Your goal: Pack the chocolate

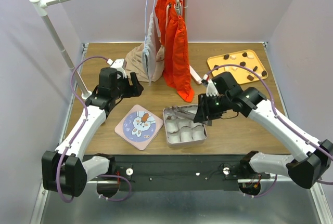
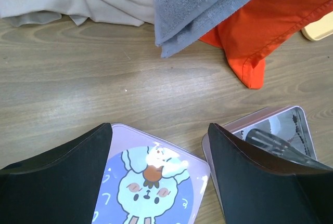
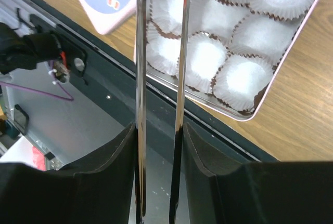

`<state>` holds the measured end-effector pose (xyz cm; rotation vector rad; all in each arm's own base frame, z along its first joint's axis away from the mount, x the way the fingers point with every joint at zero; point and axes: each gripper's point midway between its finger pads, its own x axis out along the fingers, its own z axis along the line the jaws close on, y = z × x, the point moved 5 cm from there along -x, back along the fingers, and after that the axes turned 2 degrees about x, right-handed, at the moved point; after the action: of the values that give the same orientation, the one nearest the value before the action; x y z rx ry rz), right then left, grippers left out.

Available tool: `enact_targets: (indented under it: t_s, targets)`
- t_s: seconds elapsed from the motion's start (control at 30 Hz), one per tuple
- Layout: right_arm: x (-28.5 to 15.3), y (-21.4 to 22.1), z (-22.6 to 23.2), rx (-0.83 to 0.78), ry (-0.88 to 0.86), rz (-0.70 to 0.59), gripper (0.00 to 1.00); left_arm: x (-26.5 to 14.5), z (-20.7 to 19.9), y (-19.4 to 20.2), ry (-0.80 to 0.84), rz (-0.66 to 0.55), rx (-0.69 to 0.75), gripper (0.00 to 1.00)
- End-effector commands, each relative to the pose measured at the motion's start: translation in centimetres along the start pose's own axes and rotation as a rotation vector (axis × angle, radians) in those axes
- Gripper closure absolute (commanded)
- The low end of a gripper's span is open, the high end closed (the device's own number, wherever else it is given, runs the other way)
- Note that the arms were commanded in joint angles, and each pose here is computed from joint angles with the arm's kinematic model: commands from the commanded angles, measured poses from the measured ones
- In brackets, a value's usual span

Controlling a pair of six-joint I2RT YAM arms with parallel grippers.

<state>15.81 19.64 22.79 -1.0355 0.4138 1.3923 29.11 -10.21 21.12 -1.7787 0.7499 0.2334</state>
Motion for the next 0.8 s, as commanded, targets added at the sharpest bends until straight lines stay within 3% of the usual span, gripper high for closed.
enact_targets:
  t_s: [0.0,0.23,0.47,0.57,0.77]
  targets:
    - [-2.5,-0.9,1.8,-0.022,-0.043,-0.097,0.57,0.7,-1.4,2.2,0.062,0.060,-0.024,0.16]
    - [-5.0,-0.7,1.1,-0.017,0.058,-0.168,0.66,0.6,-6.0,6.8,0.156,0.172,-0.073,0.17]
    - [-9.1,-2.8,-0.7,0.029,0.295,-0.399,0.67,-0.9,-7.7,10.7,0.240,0.241,-0.266,0.36]
    - [-10.0,-3.4,-0.7,0.046,0.320,-0.450,0.67,-0.9,-8.5,11.7,0.243,0.259,-0.291,0.38]
    - [-9.9,-3.6,-0.9,0.053,0.338,-0.455,0.67,-0.2,-10.5,12.7,0.316,0.290,-0.296,0.40]
